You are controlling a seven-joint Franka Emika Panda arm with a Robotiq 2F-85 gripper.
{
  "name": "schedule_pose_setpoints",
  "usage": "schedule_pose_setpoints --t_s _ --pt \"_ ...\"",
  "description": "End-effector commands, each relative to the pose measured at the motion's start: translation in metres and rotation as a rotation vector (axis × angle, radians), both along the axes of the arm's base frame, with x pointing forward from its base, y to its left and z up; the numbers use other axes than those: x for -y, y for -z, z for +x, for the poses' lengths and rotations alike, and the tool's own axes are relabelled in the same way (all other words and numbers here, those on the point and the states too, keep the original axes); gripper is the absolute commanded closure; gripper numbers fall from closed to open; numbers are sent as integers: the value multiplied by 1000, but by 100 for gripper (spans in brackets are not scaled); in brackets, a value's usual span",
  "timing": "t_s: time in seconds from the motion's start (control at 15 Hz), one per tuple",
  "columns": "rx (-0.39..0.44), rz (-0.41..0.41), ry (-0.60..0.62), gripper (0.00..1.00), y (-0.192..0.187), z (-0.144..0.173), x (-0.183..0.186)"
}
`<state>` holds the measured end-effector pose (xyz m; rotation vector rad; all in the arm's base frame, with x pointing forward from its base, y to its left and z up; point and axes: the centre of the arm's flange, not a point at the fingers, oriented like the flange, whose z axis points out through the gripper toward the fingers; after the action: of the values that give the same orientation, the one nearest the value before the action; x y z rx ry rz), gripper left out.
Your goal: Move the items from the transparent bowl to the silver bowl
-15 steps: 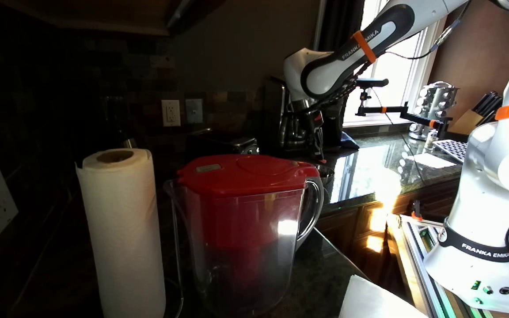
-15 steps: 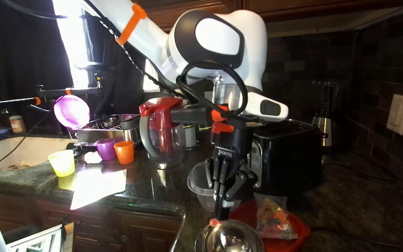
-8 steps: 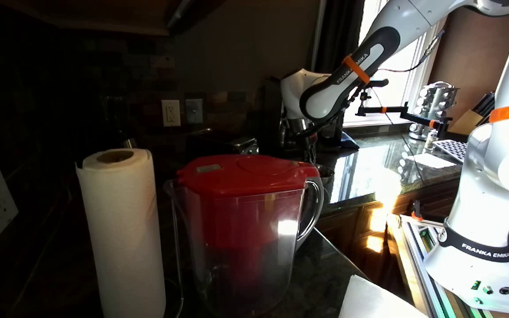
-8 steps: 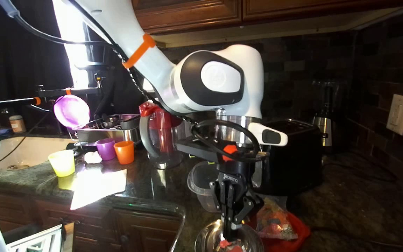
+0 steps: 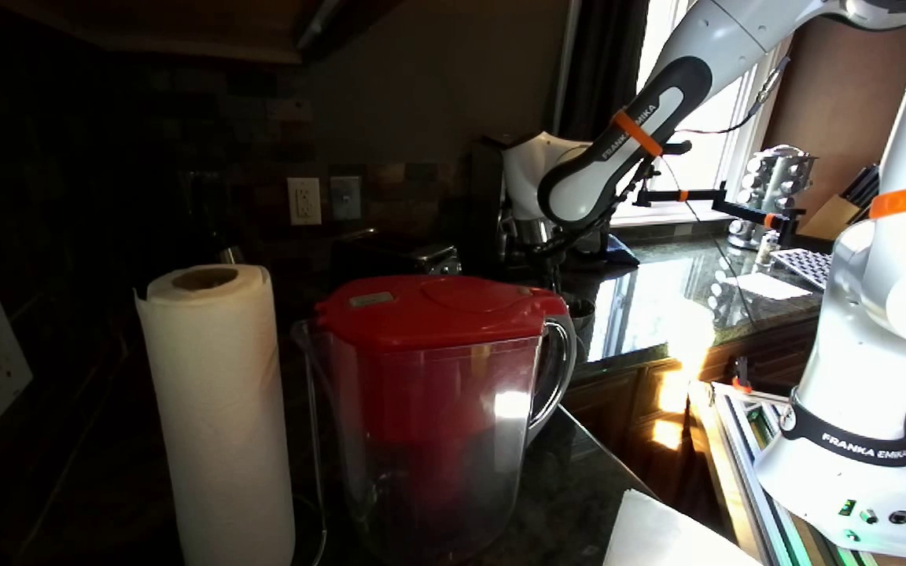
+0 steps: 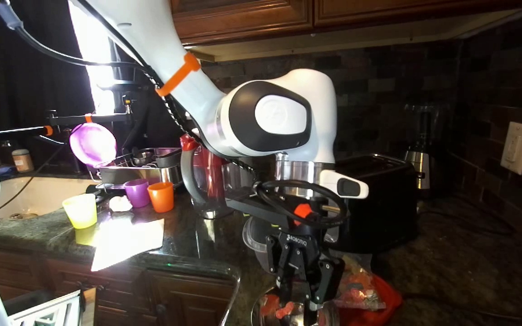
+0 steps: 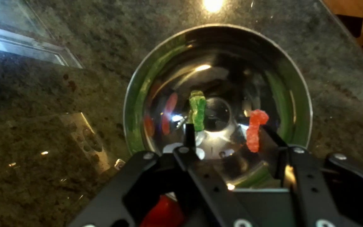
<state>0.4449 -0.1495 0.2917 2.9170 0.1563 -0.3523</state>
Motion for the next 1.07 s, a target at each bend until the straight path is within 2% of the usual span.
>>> schedule_pose_setpoints --t_s 0.0,0.13,0.53,1.0 --pt "-8 9 -45 13 -3 -17 4" --pt "-7 19 -38 1 -5 -18 6" --pt "37 25 -6 0 -24 -26 20" --pt "63 41 64 0 -19 -38 12"
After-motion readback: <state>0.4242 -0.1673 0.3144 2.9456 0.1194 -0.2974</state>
